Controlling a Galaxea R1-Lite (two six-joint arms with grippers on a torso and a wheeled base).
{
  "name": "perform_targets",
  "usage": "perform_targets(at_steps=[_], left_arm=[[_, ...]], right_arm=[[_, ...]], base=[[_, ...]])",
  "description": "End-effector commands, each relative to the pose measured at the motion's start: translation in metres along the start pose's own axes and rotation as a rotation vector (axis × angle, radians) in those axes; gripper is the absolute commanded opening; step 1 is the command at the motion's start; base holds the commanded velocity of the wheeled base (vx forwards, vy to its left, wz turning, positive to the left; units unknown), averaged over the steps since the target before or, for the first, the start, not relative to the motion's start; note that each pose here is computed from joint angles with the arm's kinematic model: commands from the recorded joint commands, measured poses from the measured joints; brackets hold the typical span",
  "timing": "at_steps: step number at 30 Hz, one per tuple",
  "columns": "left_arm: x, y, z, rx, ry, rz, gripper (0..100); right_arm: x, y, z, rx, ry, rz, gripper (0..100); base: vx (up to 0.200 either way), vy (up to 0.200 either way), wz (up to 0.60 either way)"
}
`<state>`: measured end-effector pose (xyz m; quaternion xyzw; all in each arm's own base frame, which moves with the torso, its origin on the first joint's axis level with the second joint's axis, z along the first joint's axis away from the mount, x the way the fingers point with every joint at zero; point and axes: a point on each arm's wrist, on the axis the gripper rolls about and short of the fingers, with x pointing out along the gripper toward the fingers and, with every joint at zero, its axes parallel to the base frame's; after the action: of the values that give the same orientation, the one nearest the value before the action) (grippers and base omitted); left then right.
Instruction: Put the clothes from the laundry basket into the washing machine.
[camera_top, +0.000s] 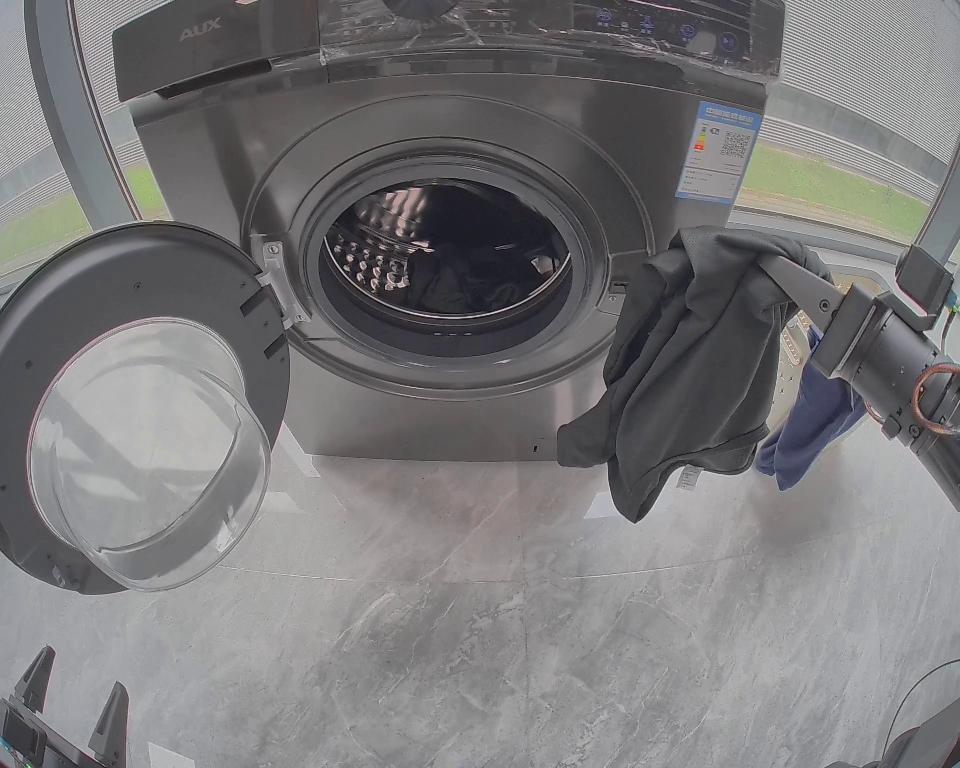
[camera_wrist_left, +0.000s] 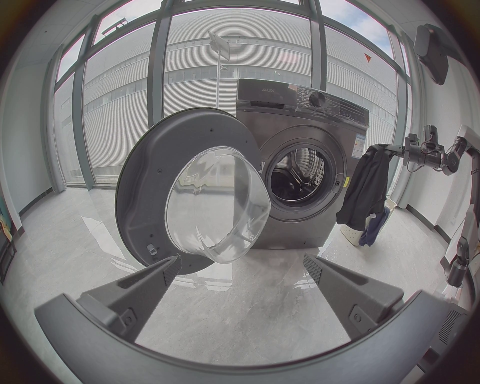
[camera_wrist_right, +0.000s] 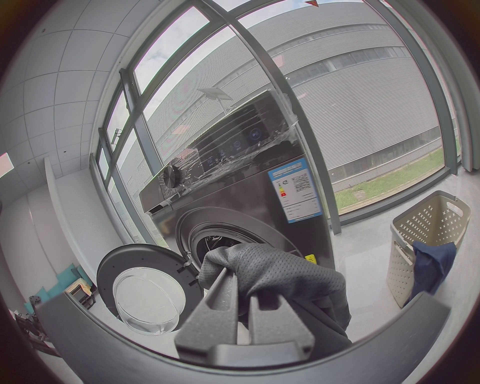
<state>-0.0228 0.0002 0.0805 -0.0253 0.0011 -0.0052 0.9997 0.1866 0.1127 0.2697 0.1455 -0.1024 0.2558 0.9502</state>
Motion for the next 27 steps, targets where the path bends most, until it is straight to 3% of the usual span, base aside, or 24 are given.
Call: perform_targets(at_steps=[1, 24, 27], left_arm=[[0.000, 0.000, -0.005, 0.000, 0.000, 0.001, 100], [0.000, 0.000, -0.004, 0.011, -0.002, 0.001, 100], [0.000, 0.000, -0.005, 0.017, -0.002, 0.007, 100]], right_arm=[[0.000, 0.000, 0.000, 0.001, 0.001, -0.001, 0], [0.004, 0.005, -0.016, 0.007, 0.054, 0.023, 0], [0.003, 0.012, -0.018, 0.015, 0.066, 0.054, 0]], base=[[0.000, 0.000, 0.00], [0.000, 0.000, 0.00], [0.000, 0.000, 0.00]])
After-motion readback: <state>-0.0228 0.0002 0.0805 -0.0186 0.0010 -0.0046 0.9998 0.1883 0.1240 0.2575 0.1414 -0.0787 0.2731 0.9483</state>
